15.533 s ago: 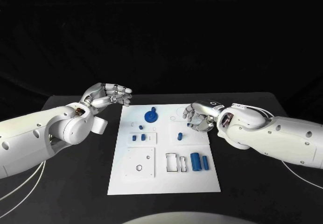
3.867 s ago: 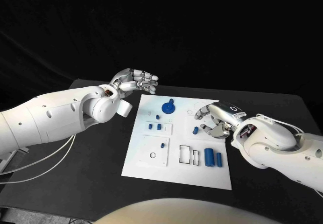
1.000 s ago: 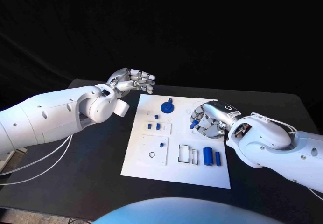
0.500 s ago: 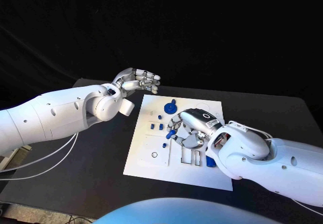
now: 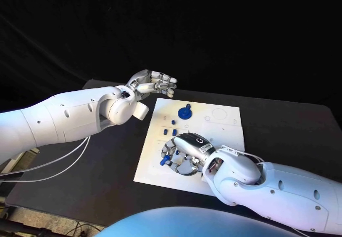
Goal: Assemble the parts on the task board
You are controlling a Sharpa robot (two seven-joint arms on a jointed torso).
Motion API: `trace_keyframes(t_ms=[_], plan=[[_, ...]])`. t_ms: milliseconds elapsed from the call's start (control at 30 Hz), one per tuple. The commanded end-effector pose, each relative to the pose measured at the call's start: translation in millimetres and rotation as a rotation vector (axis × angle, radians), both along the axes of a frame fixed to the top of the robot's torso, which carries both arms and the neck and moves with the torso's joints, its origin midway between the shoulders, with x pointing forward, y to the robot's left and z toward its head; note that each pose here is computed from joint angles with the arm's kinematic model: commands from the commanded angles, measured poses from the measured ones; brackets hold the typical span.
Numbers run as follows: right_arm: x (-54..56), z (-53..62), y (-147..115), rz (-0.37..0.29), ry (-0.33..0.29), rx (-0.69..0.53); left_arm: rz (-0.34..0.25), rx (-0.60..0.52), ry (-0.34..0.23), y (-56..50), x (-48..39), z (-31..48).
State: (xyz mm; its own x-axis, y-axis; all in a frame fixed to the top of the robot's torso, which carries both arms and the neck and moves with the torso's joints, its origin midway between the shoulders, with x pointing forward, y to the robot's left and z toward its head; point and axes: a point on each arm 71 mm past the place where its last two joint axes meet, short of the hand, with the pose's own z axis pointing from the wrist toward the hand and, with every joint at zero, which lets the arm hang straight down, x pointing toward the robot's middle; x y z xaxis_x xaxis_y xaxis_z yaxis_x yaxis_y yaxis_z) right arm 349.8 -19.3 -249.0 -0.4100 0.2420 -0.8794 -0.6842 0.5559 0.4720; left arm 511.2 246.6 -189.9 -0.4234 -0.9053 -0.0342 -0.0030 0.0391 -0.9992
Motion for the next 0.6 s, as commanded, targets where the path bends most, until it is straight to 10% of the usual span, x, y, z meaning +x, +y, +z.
trace_keyframes(t_ms=[33, 600], plan=[[-1.3, -6.9, 3, 0.039, -0.026, -0.032, -0.017, -0.015, 0.003, -2.6, -0.3, 0.5], [4.9, -18.0, -1, 0.004, -0.062, -0.081, -0.018, -0.014, 0.006, -1.8, -0.6, 0.1]])
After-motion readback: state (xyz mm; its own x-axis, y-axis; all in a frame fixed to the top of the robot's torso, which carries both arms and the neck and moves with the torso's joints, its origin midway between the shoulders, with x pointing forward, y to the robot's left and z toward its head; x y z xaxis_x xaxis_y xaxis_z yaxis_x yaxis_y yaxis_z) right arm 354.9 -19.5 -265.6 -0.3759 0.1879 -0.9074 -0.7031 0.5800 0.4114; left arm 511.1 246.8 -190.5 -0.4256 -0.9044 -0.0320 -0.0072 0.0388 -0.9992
